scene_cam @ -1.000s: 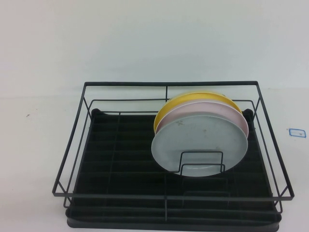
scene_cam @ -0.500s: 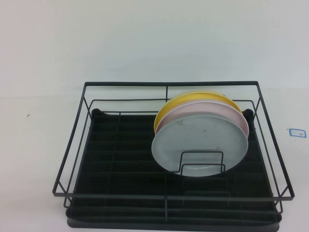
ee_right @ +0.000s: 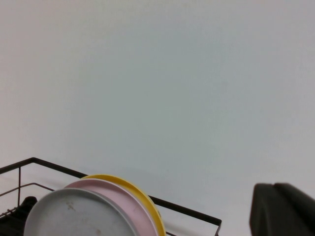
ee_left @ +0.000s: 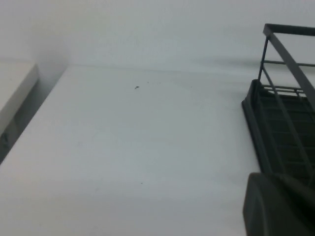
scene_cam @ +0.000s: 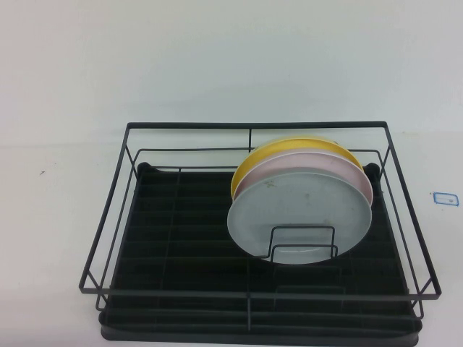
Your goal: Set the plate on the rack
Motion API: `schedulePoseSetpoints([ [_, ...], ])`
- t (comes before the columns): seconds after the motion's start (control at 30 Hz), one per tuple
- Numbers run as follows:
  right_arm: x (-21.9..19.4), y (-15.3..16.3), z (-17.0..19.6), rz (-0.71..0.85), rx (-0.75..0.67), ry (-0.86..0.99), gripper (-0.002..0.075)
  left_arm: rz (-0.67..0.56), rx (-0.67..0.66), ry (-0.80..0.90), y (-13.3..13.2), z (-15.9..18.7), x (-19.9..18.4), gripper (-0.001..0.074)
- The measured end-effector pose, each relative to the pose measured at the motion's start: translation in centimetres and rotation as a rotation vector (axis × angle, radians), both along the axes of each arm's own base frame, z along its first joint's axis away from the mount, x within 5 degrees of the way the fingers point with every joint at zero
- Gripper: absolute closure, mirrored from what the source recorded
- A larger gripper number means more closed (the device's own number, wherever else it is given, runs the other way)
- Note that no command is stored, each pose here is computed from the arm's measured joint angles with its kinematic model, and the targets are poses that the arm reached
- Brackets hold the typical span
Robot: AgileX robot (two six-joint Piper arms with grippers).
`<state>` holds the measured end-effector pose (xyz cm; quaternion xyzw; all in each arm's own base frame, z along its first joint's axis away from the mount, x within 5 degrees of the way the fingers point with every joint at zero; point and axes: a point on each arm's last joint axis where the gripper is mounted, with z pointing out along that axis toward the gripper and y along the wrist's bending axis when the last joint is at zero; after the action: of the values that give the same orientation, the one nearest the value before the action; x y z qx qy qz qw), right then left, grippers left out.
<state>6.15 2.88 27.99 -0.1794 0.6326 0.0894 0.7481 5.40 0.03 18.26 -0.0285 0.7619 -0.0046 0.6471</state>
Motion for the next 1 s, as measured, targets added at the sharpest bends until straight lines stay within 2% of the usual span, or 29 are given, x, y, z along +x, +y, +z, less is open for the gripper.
schedulePoseSetpoints([
  [0.1,0.0,0.0,0.0,0.0,0.0,0.0,0.0728,-0.016,-0.01,0.125,-0.16,-1.14,-0.24,0.0734],
  [1.0,0.02,-0.05,-0.01,-0.007,-0.002,0.0,0.0728,-0.007,-0.03,0.108,-0.12,-1.04,-0.17,0.0734],
])
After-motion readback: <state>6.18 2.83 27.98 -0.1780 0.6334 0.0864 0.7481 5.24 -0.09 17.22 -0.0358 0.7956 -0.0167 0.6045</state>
